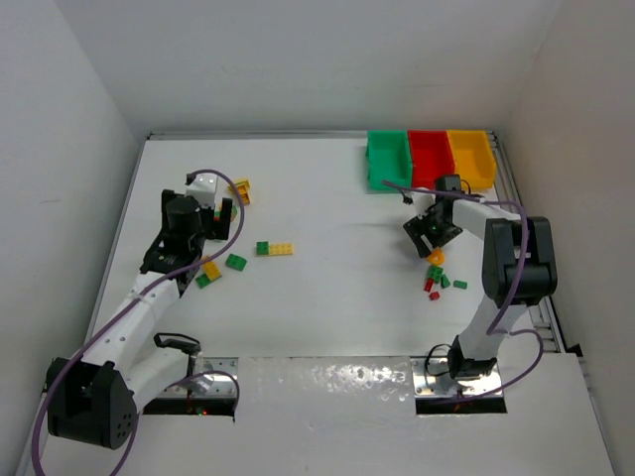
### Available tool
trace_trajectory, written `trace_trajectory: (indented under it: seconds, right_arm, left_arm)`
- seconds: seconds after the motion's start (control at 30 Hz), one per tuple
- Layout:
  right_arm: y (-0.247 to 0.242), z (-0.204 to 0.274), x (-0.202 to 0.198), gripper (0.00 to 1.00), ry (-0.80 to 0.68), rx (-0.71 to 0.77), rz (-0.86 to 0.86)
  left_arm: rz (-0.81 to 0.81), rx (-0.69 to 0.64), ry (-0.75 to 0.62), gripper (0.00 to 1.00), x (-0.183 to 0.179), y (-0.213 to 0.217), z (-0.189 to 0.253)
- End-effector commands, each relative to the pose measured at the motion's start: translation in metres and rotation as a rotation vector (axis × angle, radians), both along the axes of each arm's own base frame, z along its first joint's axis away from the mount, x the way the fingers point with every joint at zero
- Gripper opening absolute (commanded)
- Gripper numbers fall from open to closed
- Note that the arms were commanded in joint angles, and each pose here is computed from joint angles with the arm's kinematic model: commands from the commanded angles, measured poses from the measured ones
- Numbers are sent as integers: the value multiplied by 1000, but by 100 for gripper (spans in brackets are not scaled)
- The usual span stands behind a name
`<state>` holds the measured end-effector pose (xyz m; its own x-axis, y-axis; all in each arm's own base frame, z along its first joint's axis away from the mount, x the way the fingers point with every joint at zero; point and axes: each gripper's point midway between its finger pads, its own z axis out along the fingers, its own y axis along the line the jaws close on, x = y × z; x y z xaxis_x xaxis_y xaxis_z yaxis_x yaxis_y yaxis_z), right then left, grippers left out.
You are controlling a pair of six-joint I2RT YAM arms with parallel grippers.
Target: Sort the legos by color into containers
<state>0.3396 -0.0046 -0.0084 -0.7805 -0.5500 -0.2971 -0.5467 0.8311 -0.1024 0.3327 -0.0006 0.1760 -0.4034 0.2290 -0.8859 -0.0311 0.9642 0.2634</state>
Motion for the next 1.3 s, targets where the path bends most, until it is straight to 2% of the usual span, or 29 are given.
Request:
trace_trajectory:
  seconds: [0.0, 0.3, 0.5, 0.8, 0.93, 1.07, 1.27]
  right_arm:
    - [1, 4, -4, 76, -28, 21, -54]
    - [-11, 1, -18, 76, -18, 12, -86]
    - [-12, -4, -20, 65, -18, 29, -90]
    - [-4, -9, -21, 65, -9, 77, -80]
    - [-1, -11, -22, 54, 15, 96, -101]
    - [0, -11, -23, 51, 5, 99, -101]
    - [5, -11, -17, 38, -21, 133, -125]
  left_arm:
    - [-6, -7, -82, 100, 6, -2, 22]
    - [-9, -9, -88, 100, 5, -3, 24]
    - [-9, -10, -91, 100, 6, -3, 25]
    - [2, 1, -92, 100, 4, 0, 27]
    - [33, -3, -116, 100, 3, 4, 32]
    - [63, 3, -206, 100, 10, 9, 65]
    - [-39, 32, -269, 100, 18, -4, 90]
